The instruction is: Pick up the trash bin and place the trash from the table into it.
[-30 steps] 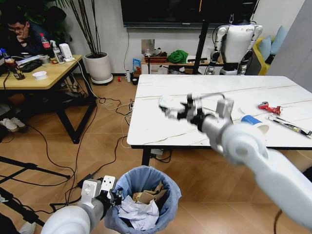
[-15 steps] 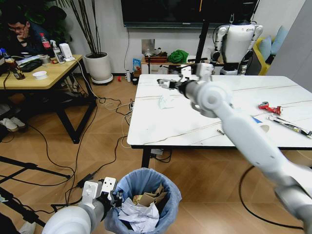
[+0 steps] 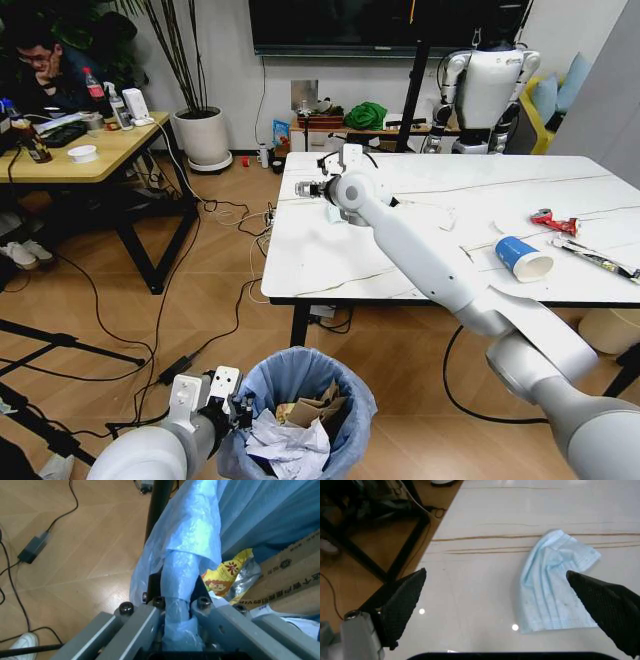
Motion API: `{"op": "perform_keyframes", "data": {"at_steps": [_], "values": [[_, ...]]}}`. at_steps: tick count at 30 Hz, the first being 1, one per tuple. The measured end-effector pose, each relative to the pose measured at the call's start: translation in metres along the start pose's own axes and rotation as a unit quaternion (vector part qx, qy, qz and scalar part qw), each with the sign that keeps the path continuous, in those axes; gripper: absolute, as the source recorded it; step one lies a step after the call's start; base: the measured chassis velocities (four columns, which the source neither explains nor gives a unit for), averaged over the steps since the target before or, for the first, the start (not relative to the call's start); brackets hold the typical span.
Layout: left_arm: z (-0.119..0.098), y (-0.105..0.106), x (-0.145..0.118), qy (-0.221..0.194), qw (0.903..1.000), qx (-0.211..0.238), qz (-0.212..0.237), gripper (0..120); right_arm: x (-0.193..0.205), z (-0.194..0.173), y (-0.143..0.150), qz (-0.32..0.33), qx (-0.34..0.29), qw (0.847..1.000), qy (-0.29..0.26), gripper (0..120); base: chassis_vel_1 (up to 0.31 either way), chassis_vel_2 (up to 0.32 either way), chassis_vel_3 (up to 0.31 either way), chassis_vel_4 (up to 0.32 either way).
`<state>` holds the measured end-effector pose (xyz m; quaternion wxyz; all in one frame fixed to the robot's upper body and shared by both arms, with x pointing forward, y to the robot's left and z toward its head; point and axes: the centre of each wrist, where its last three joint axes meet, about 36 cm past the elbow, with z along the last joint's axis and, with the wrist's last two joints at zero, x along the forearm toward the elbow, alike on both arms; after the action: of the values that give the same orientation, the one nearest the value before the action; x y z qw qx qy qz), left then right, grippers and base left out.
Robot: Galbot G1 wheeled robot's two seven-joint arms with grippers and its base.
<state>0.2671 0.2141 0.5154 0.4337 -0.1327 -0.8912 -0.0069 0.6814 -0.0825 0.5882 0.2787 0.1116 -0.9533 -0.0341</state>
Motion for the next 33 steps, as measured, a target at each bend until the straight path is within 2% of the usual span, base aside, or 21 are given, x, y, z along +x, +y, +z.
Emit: {"op": "perform_keyframes", "data": {"at_steps": [6,14,24,25,26,33], "values": [[-0.002,0.0,0.002,-0.005,1.0,0.001,0.003,0,-0.027,0.01,-0.021,0.033,0.01,0.999,0.017,100,0.0,0.0,0.0,0.0],[-0.004,0.002,0.003,-0.008,1.0,-0.001,0.005,0,-0.038,0.016,-0.036,0.047,0.006,0.999,0.025,98,0.0,0.0,0.0,0.0],[-0.005,0.002,0.003,-0.01,0.9999,0.0,0.006,0,-0.044,0.025,-0.04,0.047,0.006,0.998,0.029,82,0.0,0.0,0.0,0.0],[-0.005,0.002,0.003,-0.011,0.9999,0.001,0.006,0,-0.045,0.027,-0.041,0.048,0.006,0.998,0.03,79,0.0,0.0,0.0,0.0],[-0.005,0.002,0.003,-0.011,0.9999,0.001,0.006,0,-0.045,0.03,-0.043,0.048,0.008,0.998,0.032,71,0.0,0.0,0.0,0.0],[-0.006,0.002,0.003,-0.012,0.9999,0.003,0.006,0,-0.047,0.035,-0.043,0.048,0.011,0.998,0.034,58,0.0,0.0,0.0,0.0]]}}
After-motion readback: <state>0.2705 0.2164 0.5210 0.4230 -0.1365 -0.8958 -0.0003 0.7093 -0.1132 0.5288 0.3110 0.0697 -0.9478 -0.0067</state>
